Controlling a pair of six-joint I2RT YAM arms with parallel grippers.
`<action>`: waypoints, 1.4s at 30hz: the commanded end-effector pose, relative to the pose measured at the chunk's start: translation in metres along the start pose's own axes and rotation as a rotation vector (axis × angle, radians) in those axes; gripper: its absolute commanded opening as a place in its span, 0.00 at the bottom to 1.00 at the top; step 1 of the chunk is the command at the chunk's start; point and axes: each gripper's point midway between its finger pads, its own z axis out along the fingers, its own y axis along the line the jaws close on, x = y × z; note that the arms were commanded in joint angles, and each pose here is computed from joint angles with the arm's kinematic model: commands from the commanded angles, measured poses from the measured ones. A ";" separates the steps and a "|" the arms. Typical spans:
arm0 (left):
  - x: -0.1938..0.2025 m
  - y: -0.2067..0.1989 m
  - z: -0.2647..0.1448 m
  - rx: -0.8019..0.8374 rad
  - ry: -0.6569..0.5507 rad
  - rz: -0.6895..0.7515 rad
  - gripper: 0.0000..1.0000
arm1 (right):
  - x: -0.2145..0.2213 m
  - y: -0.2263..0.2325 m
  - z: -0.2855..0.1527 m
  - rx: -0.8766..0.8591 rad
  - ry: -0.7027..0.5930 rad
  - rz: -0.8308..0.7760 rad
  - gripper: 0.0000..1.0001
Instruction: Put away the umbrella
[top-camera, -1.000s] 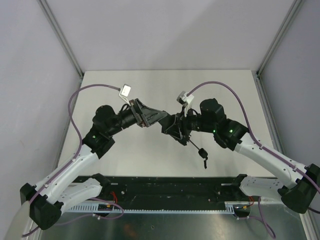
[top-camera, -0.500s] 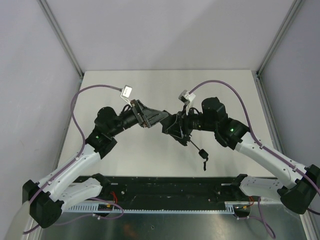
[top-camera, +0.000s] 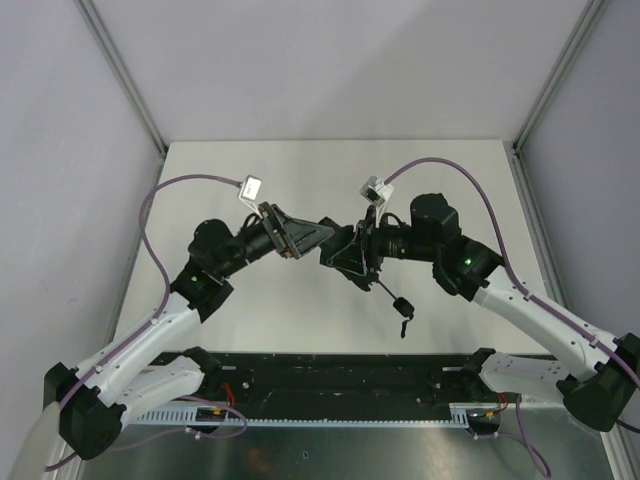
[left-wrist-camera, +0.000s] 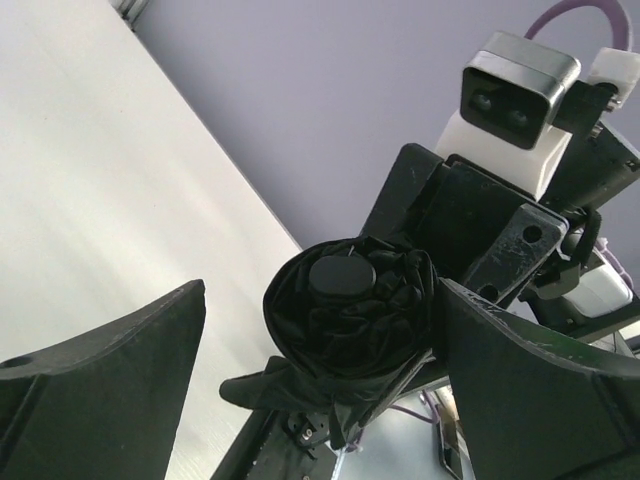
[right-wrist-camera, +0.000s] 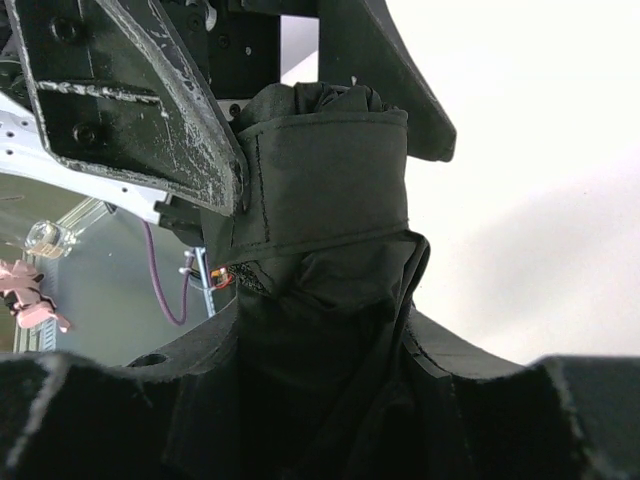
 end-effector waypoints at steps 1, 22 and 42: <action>-0.004 -0.019 0.000 0.091 0.001 0.071 0.97 | -0.055 0.037 -0.009 -0.135 -0.180 -0.081 0.00; -0.016 -0.078 -0.010 0.402 -0.054 0.011 0.88 | -0.050 0.046 0.000 -0.250 -0.162 -0.028 0.00; -0.019 -0.082 -0.008 0.420 -0.066 0.024 0.07 | -0.050 0.034 0.007 -0.191 -0.168 0.007 0.09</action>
